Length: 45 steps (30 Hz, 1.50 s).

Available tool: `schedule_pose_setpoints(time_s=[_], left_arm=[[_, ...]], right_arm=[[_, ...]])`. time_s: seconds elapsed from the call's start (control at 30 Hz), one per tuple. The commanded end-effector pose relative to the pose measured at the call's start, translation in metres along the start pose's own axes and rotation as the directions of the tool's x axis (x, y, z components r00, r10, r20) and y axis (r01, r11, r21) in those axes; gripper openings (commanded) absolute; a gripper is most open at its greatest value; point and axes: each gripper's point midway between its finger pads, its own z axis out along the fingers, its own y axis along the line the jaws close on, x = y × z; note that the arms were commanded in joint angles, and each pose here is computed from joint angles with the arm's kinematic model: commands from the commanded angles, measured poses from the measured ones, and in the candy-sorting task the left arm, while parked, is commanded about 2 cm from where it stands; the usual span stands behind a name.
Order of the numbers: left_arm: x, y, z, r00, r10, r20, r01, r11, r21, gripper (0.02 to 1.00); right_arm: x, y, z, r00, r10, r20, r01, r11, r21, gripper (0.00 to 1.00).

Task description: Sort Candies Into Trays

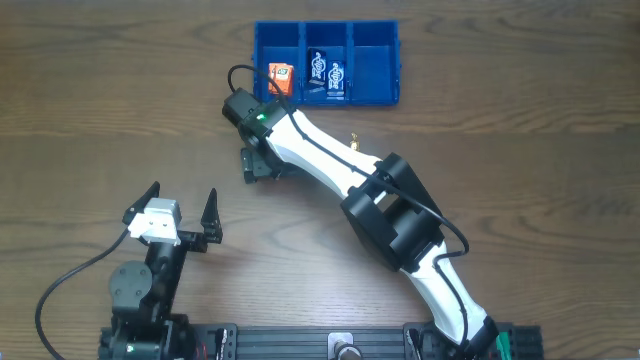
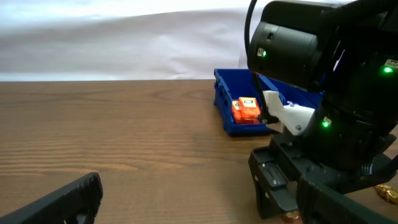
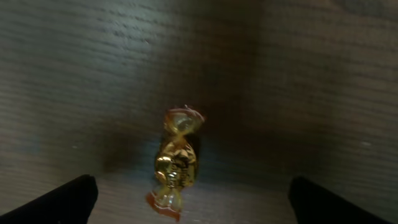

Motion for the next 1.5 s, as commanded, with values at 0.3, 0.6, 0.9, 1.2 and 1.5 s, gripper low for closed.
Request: schedule_pose_setpoints(time_s=[0.3, 0.6, 0.9, 1.2, 1.5], left_arm=[[0.017, 0.0, 0.001, 0.999, 0.001, -0.049, -0.001, 1.0, 0.006, 0.998], [0.017, 0.0, 0.001, 0.999, 0.002, -0.049, -0.001, 1.0, 0.007, 0.996], [0.017, 0.0, 0.001, 0.999, 0.001, -0.049, -0.001, 1.0, 0.006, 0.998], [0.017, 0.0, 0.001, 0.999, 0.002, -0.049, -0.001, 1.0, 0.007, 0.998], [0.017, 0.0, 0.001, 0.999, 0.001, -0.049, -0.001, 1.0, 0.006, 1.0]], right_arm=[[-0.006, -0.004, 0.017, 0.989, 0.143, 0.025, -0.144, 0.989, 0.024, 0.893], [-0.006, -0.006, 0.026, 0.99, 0.142, 0.023, -0.143, 0.989, 0.042, 0.516], [-0.005, -0.005, 0.026, 0.99, 0.142, 0.019, -0.142, 0.989, 0.039, 0.077], [-0.068, -0.051, -0.112, 0.944, 0.128, 0.303, -0.143, 0.989, 0.029, 0.038], [-0.155, -0.215, -0.227, 0.775, 0.181, 0.606, -0.304, 0.947, 0.106, 0.036]])
